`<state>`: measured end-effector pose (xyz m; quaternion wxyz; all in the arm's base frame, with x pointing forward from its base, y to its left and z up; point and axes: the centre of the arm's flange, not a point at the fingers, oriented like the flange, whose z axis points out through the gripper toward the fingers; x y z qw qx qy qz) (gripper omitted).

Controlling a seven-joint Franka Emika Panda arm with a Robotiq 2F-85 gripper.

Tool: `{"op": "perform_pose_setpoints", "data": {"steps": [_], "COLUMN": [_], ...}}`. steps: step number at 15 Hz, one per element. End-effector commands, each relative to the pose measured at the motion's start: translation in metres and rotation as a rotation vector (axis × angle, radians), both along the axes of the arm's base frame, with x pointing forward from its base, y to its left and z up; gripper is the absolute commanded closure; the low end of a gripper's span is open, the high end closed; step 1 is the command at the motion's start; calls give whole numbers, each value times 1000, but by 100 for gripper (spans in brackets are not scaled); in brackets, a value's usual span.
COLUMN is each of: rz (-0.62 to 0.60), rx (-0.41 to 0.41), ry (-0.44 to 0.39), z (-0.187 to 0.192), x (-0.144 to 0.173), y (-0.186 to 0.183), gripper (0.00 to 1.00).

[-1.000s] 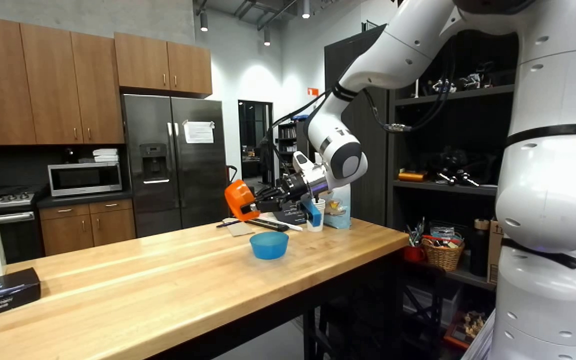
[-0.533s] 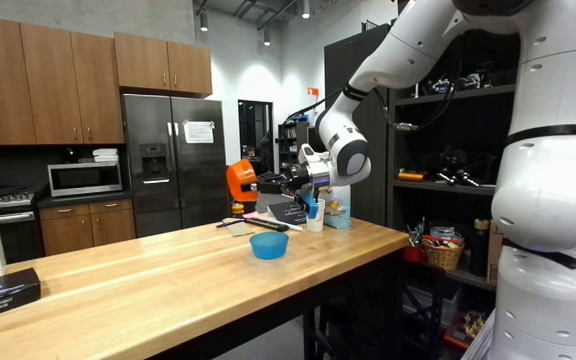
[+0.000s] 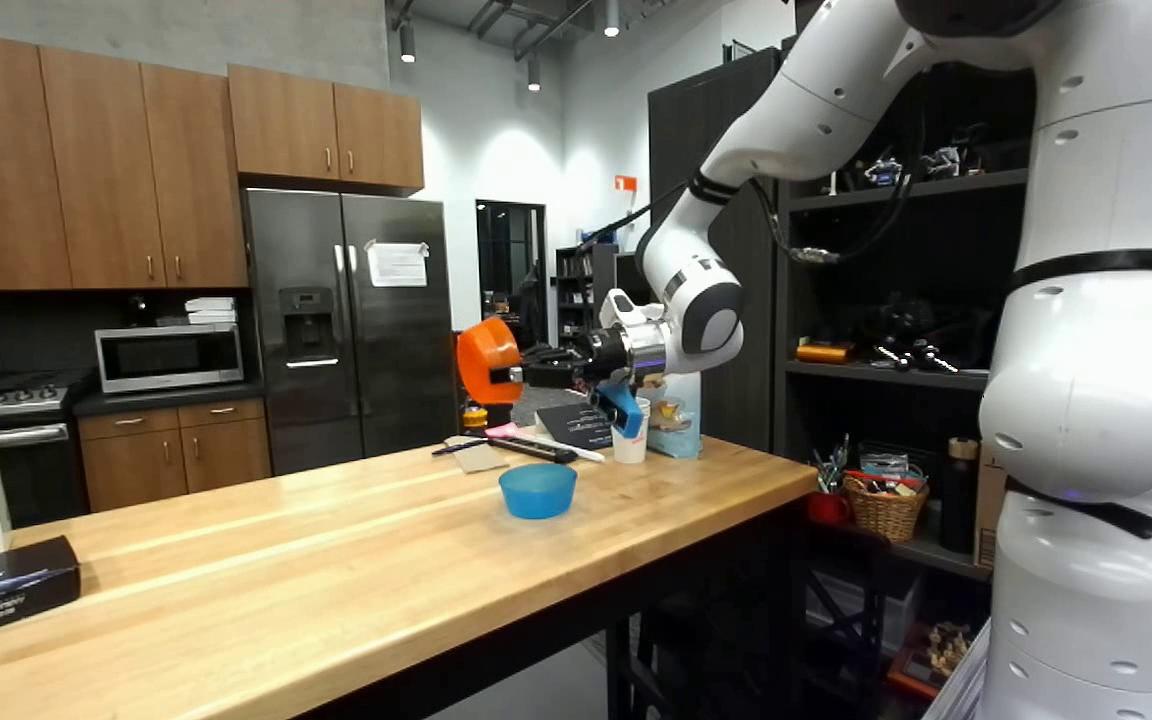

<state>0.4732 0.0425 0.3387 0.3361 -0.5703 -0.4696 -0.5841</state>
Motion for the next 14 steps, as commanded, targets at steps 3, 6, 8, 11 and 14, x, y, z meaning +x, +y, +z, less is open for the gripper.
{"op": "perform_pose_setpoints", "data": {"steps": [3,6,8,11,14], "rz": [50,55,53,2,-60], "rx": [-102,-109,-110,-232,-276], "ry": [24,29,28,47,50], "z": [-13,-16,-16,-25,-29], "x": [-4,-3,-3,1,2], "y": [11,15,13,4,-12], "gripper": [96,96,99,99,99]}}
